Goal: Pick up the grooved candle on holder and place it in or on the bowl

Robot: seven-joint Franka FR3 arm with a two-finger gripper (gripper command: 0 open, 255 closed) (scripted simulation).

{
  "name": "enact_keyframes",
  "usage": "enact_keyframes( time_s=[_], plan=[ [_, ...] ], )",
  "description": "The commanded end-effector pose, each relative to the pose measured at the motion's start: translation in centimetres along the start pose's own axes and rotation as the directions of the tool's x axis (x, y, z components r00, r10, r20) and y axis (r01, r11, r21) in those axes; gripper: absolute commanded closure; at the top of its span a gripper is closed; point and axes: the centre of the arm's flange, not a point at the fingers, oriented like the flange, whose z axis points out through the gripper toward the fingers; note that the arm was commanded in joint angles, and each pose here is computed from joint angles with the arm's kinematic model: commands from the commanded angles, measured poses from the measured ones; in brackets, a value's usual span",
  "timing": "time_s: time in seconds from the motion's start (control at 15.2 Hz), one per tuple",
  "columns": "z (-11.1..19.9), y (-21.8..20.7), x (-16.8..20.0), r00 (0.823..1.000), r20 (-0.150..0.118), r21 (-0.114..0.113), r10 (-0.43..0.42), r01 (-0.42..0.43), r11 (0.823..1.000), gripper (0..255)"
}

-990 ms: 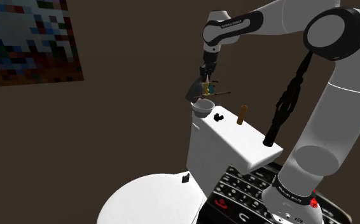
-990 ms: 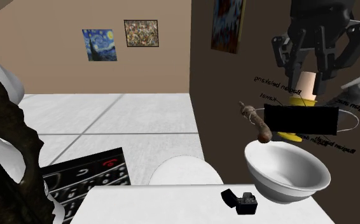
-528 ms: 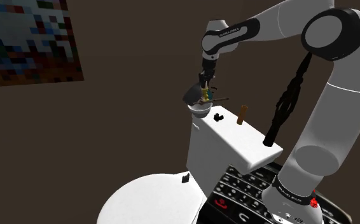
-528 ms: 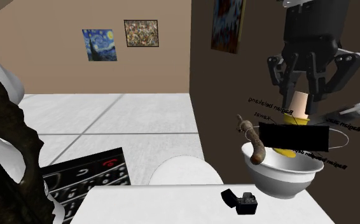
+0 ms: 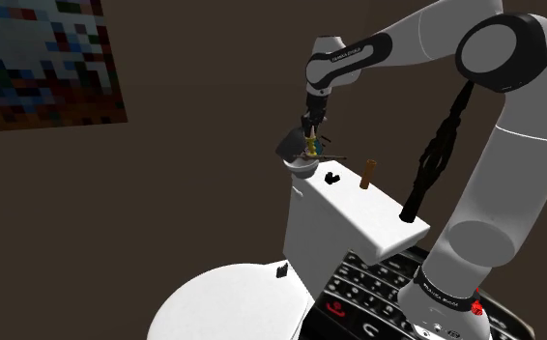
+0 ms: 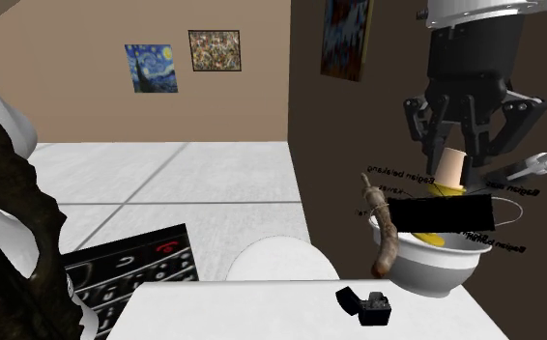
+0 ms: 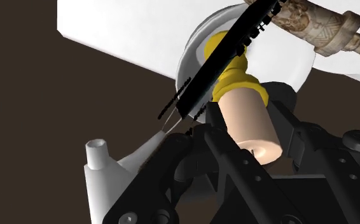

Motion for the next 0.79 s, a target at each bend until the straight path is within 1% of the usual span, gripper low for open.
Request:
enact_keyframes(
  time_s=[0.0,0.07,0.13,0.46,0.73],
  plan=[
    [0.4,0.1,-0.1,1.0,0.008,0.001,0.0,0.0,1.0,255],
    [0.4,0.1,-0.1,1.0,0.008,0.001,0.0,0.0,1.0,255],
    [0.4,0.0,0.0,1.0,0.008,0.001,0.0,0.0,1.0,0],
    [0.4,0.1,-0.1,1.0,0.008,0.001,0.0,0.0,1.0,0],
    [-4.6,0.1,0.0,1.0,0.008,0.001,0.0,0.0,1.0,0]
  ],
)
